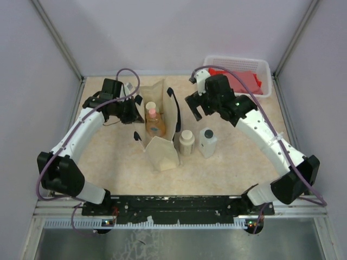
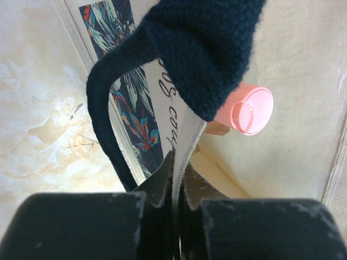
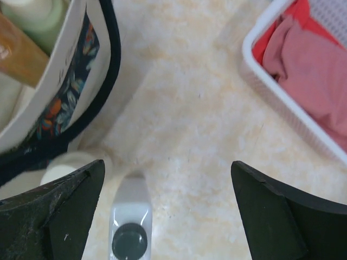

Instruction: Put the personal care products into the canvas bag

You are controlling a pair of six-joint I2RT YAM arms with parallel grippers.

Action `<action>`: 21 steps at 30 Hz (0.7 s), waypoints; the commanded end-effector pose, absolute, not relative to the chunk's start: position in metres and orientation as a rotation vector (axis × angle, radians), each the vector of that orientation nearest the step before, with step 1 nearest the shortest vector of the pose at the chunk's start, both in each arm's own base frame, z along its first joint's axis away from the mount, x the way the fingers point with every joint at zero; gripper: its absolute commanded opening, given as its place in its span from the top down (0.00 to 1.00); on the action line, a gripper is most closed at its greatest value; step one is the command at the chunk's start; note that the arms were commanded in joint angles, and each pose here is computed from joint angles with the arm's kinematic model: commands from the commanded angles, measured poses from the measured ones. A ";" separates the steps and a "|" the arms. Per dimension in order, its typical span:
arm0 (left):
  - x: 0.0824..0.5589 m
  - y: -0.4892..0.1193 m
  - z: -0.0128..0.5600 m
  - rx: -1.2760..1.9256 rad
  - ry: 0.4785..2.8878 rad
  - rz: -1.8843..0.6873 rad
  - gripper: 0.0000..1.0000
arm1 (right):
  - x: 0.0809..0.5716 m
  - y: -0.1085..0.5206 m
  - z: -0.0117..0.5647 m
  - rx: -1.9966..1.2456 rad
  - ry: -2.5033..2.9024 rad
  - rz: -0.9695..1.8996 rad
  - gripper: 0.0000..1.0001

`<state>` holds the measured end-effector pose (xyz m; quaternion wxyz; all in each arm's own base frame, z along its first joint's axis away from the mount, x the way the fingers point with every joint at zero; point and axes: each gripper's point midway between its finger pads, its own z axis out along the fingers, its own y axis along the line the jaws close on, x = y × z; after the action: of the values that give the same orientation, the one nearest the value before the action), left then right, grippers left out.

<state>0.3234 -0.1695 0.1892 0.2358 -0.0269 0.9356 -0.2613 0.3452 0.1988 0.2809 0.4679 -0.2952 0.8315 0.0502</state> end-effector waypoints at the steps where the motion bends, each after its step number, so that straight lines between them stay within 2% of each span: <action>1: 0.332 -0.171 0.198 -0.023 2.534 -0.706 0.94 | 0.315 0.180 0.272 -0.746 2.125 0.121 0.01; 6: 0.333 -0.171 0.201 -0.019 2.527 -0.705 0.94 | 0.294 0.193 0.248 -0.852 2.205 0.259 0.01; 21: 0.323 -0.166 0.197 -0.043 2.550 -0.682 0.94 | 0.279 0.182 0.194 -0.962 2.397 0.215 0.01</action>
<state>0.3222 -0.1663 0.1897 0.2330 -0.0208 0.9392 -0.2513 0.2807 0.1872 0.2051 0.2892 -0.3505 0.8864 0.0885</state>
